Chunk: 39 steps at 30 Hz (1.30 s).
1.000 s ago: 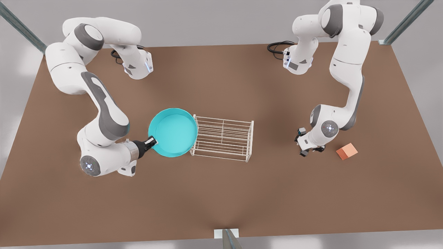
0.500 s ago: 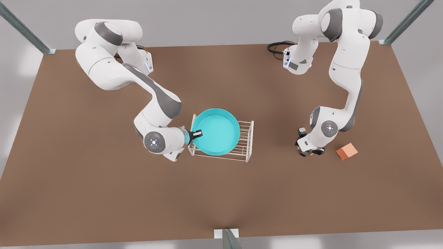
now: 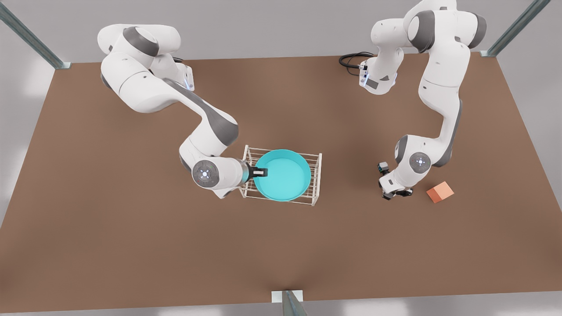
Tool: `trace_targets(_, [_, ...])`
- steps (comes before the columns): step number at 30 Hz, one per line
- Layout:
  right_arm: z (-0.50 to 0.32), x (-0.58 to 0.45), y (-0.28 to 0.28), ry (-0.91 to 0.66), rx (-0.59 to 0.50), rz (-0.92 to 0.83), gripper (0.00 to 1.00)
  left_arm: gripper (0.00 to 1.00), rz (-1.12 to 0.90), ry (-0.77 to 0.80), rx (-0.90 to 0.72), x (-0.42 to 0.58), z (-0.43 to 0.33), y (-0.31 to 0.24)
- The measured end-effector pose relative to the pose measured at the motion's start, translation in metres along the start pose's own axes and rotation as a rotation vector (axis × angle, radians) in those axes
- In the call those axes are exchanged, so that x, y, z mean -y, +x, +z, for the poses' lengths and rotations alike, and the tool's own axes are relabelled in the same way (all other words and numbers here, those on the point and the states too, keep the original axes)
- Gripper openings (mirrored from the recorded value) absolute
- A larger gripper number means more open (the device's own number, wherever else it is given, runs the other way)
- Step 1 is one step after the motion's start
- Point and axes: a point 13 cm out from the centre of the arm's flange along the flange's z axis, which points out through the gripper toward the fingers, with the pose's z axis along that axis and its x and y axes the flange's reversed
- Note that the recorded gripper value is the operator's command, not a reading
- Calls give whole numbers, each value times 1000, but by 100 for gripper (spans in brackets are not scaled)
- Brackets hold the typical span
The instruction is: Place the plate on the shelf with right arm and place the red button switch in the plate with left arm
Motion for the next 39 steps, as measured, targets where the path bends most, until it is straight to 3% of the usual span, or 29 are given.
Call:
trace_targets(3, [-85, 13, 14, -107, 3, 31, 100, 43, -5, -8, 12, -3, -9, -3])
trace_targets(6, [-137, 57, 15, -93, 31, 50, 100, 42, -12, -21, 36, -9, -25, -11])
trace_targets(8, [-127, 112, -17, 61, 93, 116, 100, 42, -19, -29, 55, -11, -38, -17])
trace_targets(10, [-126, 233, -70, 287, 178, 341, 100, 42, -20, -35, 73, -9, -51, -24])
trace_targets(13, [-139, 313, -83, 298, 160, 429, 100, 42, -7, -39, 118, 6, -98, -64])
trace_targets(21, [-141, 362, -111, 164, 126, 333, 100, 42, -7, 18, 118, 83, -205, -134])
trace_targets(29, [-125, 354, -132, 132, 140, 195, 100, 42, -119, 169, 126, 203, -273, -175])
trace_targets(35, [-129, 355, -142, 126, 165, 131, 100, 42, -248, 270, 164, 316, -289, -206])
trace_targets(39, [-127, 354, -144, 128, 166, 97, 100, 42, -327, 309, 106, 392, -246, -203])
